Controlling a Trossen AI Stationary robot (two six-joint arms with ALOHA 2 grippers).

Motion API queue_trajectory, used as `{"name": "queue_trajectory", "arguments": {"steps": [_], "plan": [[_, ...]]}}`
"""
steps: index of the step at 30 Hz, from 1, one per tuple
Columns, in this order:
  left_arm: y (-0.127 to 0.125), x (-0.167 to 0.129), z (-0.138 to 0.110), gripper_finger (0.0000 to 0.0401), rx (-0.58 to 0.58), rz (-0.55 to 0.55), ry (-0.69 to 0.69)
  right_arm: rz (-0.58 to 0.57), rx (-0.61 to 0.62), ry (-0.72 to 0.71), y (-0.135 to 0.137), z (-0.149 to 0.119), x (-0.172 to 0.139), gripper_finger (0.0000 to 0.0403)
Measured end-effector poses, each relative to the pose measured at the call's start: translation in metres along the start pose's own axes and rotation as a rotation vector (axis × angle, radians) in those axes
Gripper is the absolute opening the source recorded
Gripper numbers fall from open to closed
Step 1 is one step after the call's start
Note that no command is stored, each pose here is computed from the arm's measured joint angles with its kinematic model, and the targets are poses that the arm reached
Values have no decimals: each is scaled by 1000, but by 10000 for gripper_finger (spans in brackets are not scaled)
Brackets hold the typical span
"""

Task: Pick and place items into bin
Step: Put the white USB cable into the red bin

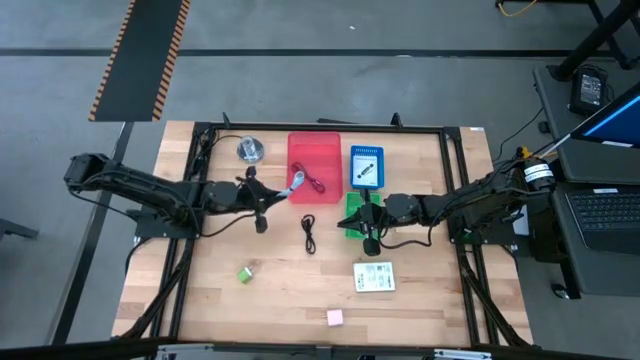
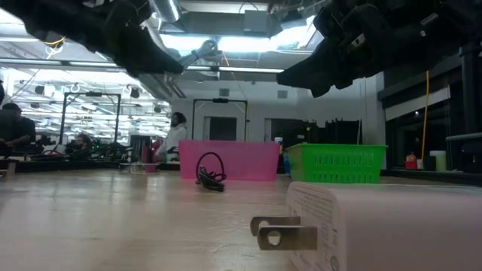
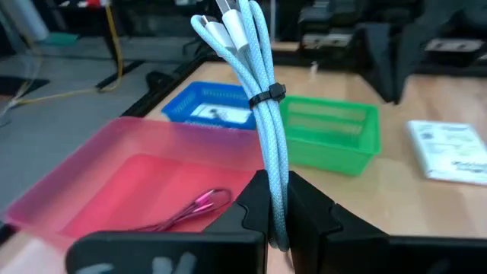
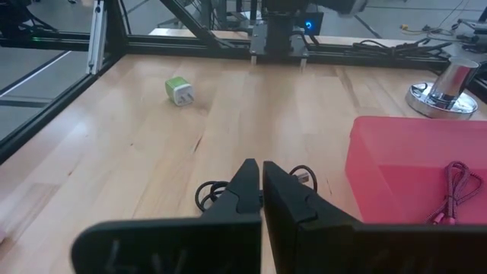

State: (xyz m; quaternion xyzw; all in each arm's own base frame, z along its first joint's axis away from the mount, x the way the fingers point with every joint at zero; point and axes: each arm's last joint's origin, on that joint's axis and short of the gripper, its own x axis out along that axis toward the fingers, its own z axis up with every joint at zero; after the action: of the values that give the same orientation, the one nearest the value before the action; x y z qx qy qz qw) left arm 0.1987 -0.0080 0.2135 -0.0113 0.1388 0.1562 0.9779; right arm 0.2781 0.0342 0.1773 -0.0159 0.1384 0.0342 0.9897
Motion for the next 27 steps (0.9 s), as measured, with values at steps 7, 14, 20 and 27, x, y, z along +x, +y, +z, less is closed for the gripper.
{"name": "queue_trajectory", "arguments": {"steps": [7, 14, 20, 27], "plan": [[0, 0, -5, 17, -7, -31, -50, 0, 1, 0, 0, 0, 0, 0], [3, 1, -5, 17, -38, 56, -52, 0, 1, -4, 0, 0, 0, 0], [11, 16, -10, 17, -74, 111, 7, 0, -1, -4, 0, 0, 0, 0], [20, 53, -2, 16, -45, 84, 99, -1, -2, -4, 0, 0, 0, 0]]}}
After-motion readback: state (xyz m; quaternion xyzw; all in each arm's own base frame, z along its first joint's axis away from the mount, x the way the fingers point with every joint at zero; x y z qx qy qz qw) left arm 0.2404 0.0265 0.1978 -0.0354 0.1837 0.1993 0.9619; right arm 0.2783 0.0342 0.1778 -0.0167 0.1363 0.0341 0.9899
